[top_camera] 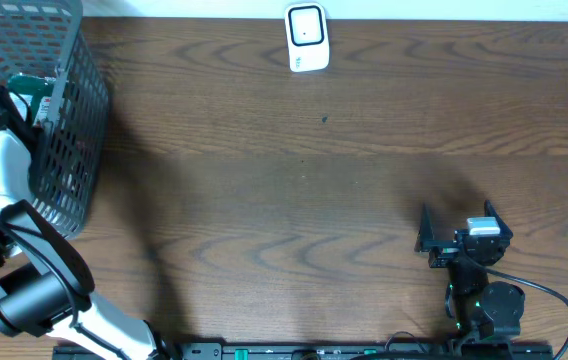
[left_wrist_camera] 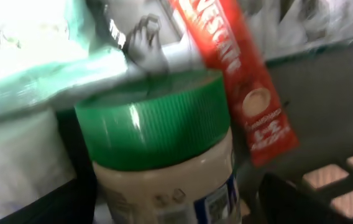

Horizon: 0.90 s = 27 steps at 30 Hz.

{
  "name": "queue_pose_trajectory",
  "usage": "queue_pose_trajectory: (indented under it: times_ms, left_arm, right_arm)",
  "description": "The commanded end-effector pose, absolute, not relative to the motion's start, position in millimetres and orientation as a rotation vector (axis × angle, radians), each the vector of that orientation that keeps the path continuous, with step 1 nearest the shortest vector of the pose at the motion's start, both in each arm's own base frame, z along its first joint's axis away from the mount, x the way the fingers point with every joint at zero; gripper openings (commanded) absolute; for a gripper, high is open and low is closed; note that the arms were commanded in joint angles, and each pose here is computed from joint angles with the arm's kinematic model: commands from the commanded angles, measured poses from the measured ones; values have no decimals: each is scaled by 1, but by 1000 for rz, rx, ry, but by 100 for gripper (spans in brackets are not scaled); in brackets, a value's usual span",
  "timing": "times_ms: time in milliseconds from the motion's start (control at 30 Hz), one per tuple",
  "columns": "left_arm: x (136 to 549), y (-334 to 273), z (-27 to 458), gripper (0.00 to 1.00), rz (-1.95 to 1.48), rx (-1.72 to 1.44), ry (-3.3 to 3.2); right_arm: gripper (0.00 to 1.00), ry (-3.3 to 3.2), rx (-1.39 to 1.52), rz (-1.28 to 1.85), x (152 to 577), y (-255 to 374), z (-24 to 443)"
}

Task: Scan the item barcode
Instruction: 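Grasp the green-lidded jar in the basket with the left gripper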

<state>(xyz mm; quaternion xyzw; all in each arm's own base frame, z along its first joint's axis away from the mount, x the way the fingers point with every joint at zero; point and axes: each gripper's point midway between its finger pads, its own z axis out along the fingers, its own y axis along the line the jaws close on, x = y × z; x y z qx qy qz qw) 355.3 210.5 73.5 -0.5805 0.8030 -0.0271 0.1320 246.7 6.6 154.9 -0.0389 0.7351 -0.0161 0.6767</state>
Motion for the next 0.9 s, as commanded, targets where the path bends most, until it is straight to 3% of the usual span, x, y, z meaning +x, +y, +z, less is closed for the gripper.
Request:
queue_pose_trajectory:
  times_ms: [0,133,233,700,800,867]
  left_arm:
    - [370,228,112,84,-145,-1678,2268]
    - [376,241,150,84,-140,-1653,2224]
    - [377,240,151,84,-140,-1652,2231]
    - [369,220,41,84,-214,-1812,2490]
    - [369,220,39,77,-214,-1814,2492]
    - [369,221,43,68,-214,-1807,2484]
  right_arm:
    - [99,1657,-75,-57,247,2,154]
    - [99,1657,-75,-57,247,2,154]
    - [99,1657,-75,-57,247,2,154]
    - [99,1657,-75,-57,247,2,154]
    - [99,1657,-75,-57,247,2,154]
    - [99,1657,-75,-57,247,2,154]
